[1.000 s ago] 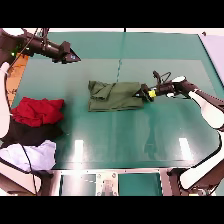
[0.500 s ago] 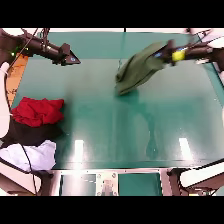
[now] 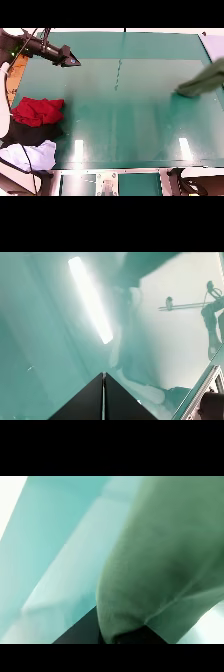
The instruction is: Fold the shirts.
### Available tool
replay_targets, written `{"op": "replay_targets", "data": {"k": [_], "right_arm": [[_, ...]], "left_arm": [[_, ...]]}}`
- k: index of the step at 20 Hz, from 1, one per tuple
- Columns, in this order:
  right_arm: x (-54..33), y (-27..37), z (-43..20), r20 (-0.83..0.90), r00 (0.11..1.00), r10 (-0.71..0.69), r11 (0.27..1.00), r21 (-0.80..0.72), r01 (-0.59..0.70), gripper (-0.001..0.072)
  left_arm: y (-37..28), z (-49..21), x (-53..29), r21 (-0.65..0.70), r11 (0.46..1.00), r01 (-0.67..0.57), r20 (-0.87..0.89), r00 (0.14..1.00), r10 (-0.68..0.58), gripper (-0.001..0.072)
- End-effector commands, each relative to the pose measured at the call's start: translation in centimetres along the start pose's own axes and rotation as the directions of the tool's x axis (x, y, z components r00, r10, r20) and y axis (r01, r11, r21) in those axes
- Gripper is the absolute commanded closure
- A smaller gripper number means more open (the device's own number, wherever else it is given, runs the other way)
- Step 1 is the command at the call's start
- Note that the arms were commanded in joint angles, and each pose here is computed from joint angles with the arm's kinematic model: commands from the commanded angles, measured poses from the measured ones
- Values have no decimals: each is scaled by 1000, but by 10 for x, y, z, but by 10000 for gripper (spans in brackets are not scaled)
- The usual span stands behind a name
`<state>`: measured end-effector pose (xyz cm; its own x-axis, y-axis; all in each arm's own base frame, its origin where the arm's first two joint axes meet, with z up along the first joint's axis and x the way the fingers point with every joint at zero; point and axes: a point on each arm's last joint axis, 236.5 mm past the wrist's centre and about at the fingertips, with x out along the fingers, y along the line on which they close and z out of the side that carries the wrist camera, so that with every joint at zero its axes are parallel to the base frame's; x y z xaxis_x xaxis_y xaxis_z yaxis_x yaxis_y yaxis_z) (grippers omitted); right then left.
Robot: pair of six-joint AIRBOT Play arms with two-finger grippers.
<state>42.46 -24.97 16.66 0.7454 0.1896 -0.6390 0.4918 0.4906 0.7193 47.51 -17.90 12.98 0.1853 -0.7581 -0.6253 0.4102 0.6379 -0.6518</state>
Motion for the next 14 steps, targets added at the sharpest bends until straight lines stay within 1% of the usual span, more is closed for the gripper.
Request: {"op": "replay_targets", "data": {"k": [1, 3, 5, 7, 8, 11, 12, 13, 14], "right_arm": [[-41, -47, 29, 93, 995, -25, 998, 67, 19, 697], [-40, -29, 42, 146, 988, 45, 998, 42, -52, 697], [-36, -2, 62, 213, 965, 150, 987, 32, -161, 697], [-30, 25, 73, 224, 938, 264, 962, 13, -273, 698], [-27, 30, 75, 220, 936, 276, 959, 3, -284, 698], [-29, 21, 76, 218, 944, 249, 967, 0, -255, 698], [-30, 10, 71, 196, 956, 220, 974, 3, -225, 698], [-31, -4, 62, 156, 972, 176, 984, 6, -180, 697], [-28, -28, 49, 101, 990, 96, 995, 12, -98, 697]], "left_arm": [[1, 1, 0, 1, 1000, -2, 6, 1000, 2, 684], [2, 7, 0, 0, 1000, -9, 28, 1000, 9, 683], [4, 13, -1, 0, 1000, -17, 56, 998, 17, 684], [5, 16, -1, -1, 1000, -21, 70, 997, 21, 684], [5, 16, -1, -1, 1000, -21, 68, 997, 21, 684], [5, 16, -1, -1, 1000, -21, 68, 997, 21, 684], [5, 16, -1, -1, 1000, -21, 68, 997, 21, 684], [5, 16, -1, 0, 1000, -21, 67, 998, 21, 684], [5, 15, 0, -1, 1000, -20, 66, 998, 21, 683]]}}
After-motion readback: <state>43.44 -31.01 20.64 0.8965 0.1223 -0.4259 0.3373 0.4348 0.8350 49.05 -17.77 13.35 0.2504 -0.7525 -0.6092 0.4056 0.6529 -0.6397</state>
